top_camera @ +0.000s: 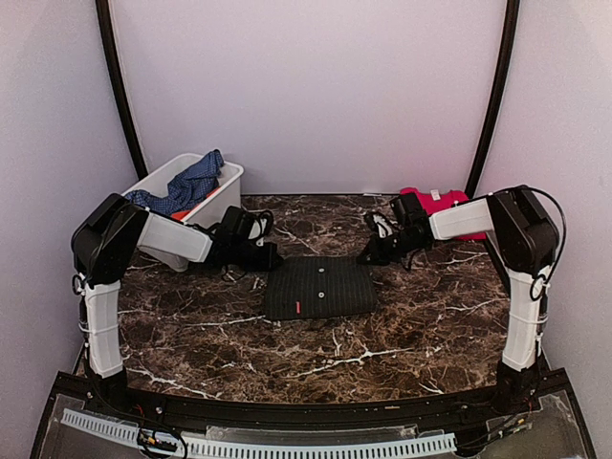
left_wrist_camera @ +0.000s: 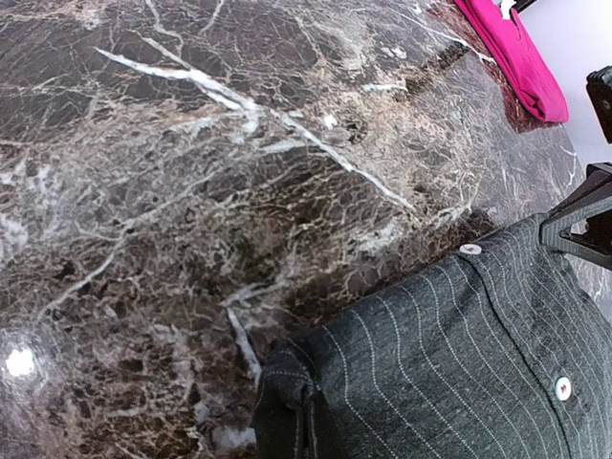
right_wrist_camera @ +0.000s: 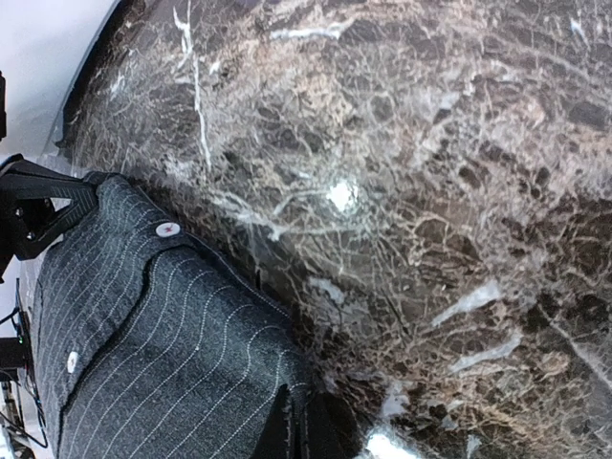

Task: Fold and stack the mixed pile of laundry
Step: Smooth out the square-folded shirt at the center of the board.

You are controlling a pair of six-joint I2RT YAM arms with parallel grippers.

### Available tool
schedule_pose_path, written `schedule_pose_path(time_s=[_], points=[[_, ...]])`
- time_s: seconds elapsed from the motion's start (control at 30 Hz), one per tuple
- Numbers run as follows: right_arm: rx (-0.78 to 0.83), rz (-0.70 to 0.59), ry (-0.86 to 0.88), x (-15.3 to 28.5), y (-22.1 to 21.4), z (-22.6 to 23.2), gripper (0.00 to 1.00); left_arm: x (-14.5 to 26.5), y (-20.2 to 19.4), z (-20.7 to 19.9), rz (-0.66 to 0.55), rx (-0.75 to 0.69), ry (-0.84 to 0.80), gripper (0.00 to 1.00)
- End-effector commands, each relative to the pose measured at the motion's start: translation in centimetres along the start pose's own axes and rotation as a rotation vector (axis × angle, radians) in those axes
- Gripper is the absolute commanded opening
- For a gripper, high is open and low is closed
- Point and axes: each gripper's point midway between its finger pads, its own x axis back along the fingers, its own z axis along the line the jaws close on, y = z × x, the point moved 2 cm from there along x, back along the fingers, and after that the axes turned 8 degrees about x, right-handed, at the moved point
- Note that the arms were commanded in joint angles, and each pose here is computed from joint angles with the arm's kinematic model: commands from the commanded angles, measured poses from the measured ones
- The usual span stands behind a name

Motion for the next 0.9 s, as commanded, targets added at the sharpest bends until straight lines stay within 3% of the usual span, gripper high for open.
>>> schedule_pose_path(time_s=[0.0, 0.03, 0.13, 0.23, 0.33, 0.43, 0.67, 0.87], points=[[0.000, -0.063, -0.051, 1.4, 2.3, -1.0, 0.15, 0.5, 1.2, 3.8, -0.016, 0.052, 0.123, 0.04], [0.010, -0.077, -0.043, 2.1, 3.0, -0.4, 0.25, 0.7, 1.4, 3.4, -0.007, 0.051, 0.109, 0.08], [0.058, -0.132, -0.002, 5.6, 5.2, 2.4, 0.48, 3.4, 3.4, 0.5, -0.054, 0.034, 0.023, 0.36], [0.106, -0.192, 0.053, 9.6, 6.2, 5.8, 0.62, 7.1, 4.8, -1.8, -0.122, 0.020, -0.043, 0.58], [0.135, -0.218, 0.145, 12.7, 5.8, 9.1, 0.82, 11.6, 5.4, -4.3, -0.174, 0.001, -0.109, 0.79], [0.137, -0.199, 0.260, 13.7, 3.5, 12.4, 0.85, 14.0, 3.7, -6.2, -0.156, -0.012, -0.190, 0.92], [0.105, -0.088, 0.543, 11.2, -2.5, 21.0, 0.89, 15.1, -3.8, -11.5, 0.000, -0.002, -0.387, 0.99], [0.028, -0.061, 0.673, 7.4, -3.5, 22.9, 0.90, 13.9, -6.7, -13.8, 0.073, 0.098, -0.539, 0.99]])
